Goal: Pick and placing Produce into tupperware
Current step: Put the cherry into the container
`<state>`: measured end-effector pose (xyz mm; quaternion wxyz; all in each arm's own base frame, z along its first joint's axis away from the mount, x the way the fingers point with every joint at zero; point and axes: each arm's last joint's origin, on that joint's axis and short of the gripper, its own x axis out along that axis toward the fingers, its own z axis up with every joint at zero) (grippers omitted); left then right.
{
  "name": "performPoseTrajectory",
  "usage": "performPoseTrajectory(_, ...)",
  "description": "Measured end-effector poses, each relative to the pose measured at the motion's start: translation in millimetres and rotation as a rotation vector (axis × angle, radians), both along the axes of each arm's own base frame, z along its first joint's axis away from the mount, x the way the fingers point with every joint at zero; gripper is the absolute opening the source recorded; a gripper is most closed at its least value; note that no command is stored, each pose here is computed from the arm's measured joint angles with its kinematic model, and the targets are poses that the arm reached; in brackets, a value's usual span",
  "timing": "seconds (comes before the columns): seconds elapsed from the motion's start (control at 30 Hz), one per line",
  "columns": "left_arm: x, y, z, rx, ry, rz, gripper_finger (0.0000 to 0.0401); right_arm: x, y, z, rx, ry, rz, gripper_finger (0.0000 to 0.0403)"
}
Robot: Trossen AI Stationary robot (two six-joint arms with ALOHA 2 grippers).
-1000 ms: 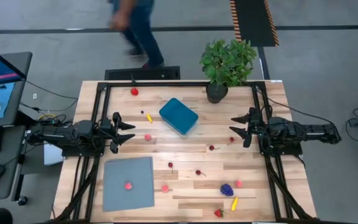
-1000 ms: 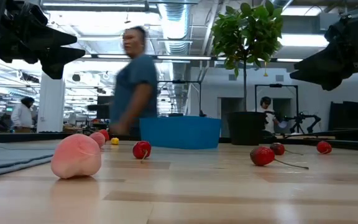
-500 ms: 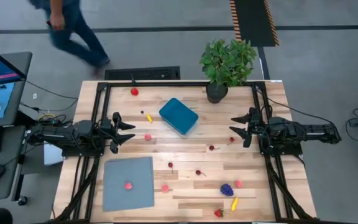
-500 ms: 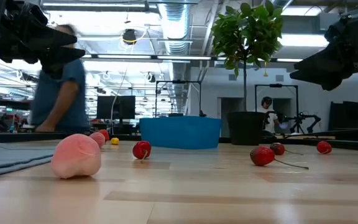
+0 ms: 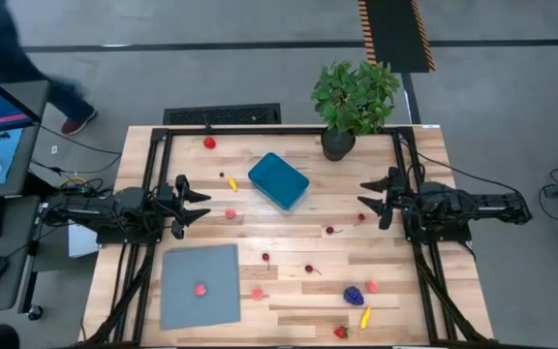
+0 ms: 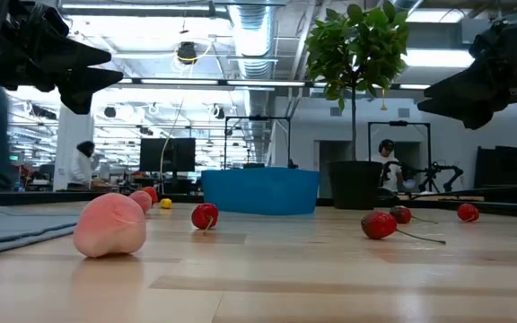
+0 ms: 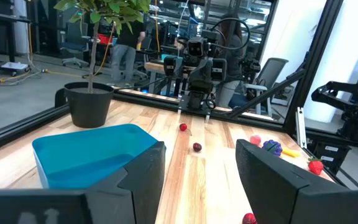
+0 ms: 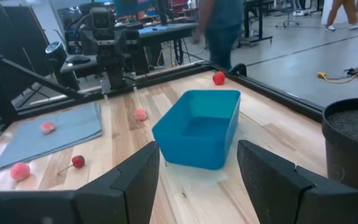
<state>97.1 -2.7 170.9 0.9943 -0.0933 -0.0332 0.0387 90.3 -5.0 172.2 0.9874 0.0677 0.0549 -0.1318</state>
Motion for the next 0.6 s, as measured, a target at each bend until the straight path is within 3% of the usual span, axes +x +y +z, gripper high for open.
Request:
performPoseTrajectory(0.27, 0.0, 0.0, -0.1, 0.000, 0.000, 0.000, 0.0187, 0.6, 0.0, 6.5, 0.003, -0.068, 0.000, 0.0240)
performPoseTrajectory(0.4, 0.0, 0.0, 0.3, 0.000, -0.003, 0.001, 0.0187, 0.6, -0.5, 13.7, -0.049, -0.128, -0.016, 0.0240)
performPoseTrajectory(0.6, -0.3, 1.2, 2.1, -0.010, -0.022, 0.041, 0.0187, 0.7, -0.1, 13.5, -0.051, -0.125, 0.000, 0.0240)
